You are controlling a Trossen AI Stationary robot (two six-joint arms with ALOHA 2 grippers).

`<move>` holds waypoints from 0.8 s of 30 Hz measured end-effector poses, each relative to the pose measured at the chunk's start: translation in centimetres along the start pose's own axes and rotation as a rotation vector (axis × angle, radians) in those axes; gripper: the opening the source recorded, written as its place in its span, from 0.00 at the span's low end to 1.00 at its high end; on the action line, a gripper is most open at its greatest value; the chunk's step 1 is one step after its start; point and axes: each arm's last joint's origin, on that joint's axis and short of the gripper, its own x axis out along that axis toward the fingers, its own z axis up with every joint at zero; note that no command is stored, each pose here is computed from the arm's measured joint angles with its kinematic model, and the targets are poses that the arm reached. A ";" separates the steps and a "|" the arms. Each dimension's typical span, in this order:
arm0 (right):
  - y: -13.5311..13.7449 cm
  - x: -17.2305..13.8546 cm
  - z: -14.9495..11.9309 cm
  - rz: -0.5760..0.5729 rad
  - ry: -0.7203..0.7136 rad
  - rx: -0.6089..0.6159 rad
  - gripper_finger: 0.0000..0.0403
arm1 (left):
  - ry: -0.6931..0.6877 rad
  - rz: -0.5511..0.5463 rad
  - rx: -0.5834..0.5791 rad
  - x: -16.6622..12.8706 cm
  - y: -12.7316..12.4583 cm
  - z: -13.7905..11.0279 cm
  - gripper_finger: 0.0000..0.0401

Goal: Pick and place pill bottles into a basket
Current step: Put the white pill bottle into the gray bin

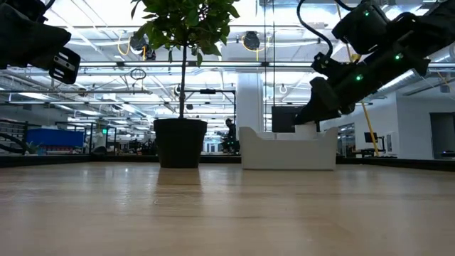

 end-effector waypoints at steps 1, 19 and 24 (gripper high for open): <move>-0.1 0.1 -0.1 0.005 -0.002 0.006 0.36 | 0.000 0.000 0.000 0.0 0.0 0.0 0.06; -1.4 0.8 -2.1 0.040 -0.004 0.061 0.41 | 0.000 0.000 0.000 0.0 0.0 0.0 0.06; -1.4 0.8 -2.0 0.046 -0.011 0.048 0.41 | 0.000 0.000 0.000 0.0 0.0 0.0 0.06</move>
